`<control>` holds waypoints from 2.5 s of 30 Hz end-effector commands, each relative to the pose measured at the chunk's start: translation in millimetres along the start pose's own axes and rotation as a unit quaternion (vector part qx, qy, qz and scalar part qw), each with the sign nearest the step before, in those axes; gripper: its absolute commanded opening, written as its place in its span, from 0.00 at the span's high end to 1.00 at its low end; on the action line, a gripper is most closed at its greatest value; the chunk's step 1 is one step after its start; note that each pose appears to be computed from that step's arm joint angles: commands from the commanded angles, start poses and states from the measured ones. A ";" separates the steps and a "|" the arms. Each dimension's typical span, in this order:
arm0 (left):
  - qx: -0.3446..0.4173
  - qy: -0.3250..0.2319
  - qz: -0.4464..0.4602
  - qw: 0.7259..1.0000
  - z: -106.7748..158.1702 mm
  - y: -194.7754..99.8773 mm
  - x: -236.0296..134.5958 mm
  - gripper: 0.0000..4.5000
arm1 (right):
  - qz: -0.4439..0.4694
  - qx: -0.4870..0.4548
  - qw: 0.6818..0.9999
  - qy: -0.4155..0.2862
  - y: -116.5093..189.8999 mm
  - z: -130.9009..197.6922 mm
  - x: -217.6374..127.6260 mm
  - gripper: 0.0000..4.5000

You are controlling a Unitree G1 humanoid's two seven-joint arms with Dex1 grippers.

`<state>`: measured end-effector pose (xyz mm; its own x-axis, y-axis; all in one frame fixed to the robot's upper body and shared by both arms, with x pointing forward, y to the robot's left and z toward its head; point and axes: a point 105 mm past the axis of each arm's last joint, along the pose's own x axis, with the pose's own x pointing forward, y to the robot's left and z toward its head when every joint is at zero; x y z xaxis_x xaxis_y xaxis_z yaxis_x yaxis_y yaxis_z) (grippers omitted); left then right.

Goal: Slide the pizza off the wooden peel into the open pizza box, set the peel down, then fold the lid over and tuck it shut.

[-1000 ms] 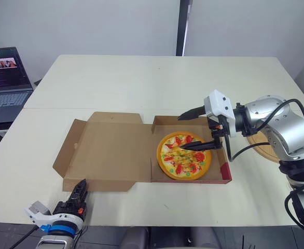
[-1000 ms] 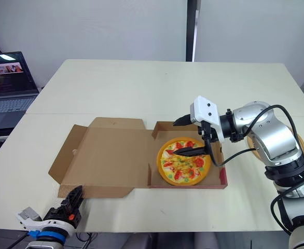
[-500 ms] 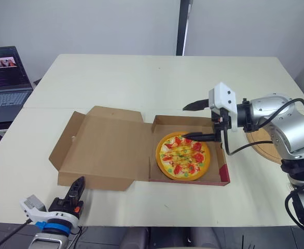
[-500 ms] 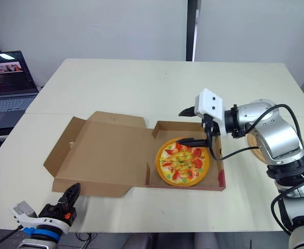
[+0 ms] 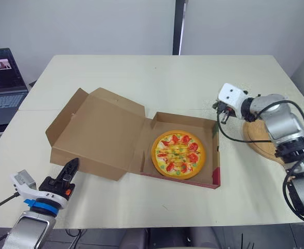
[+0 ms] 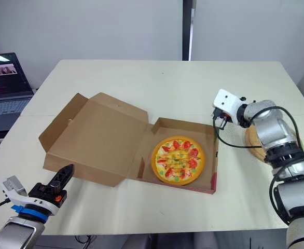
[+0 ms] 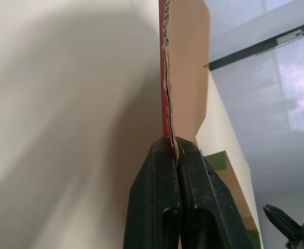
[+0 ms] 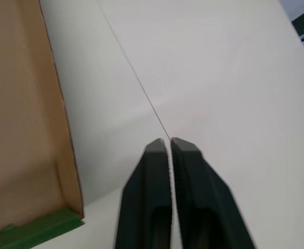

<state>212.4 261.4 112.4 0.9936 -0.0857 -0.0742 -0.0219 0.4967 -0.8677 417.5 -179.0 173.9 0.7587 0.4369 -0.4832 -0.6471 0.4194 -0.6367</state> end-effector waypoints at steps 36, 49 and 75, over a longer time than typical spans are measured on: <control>0.358 0.191 -0.359 0.841 43.3 -148.2 123.0 1.00 | 0.276 0.077 0.955 -0.073 121.1 12.6 -66.9 1.00; 0.384 0.202 -0.396 0.809 42.2 -165.6 115.3 1.00 | 0.249 0.144 0.954 -0.080 131.2 14.1 -68.0 1.00; 0.392 0.199 -0.402 0.803 35.0 -168.0 114.4 1.00 | 0.024 0.267 0.926 -0.265 2.6 84.7 -42.0 0.33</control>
<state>337.7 202.3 252.1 0.5504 -0.8337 0.0446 0.8225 0.5323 -0.2003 379.6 -134.3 230.8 0.6948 0.7134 -0.0913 -0.7177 0.6793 -0.1533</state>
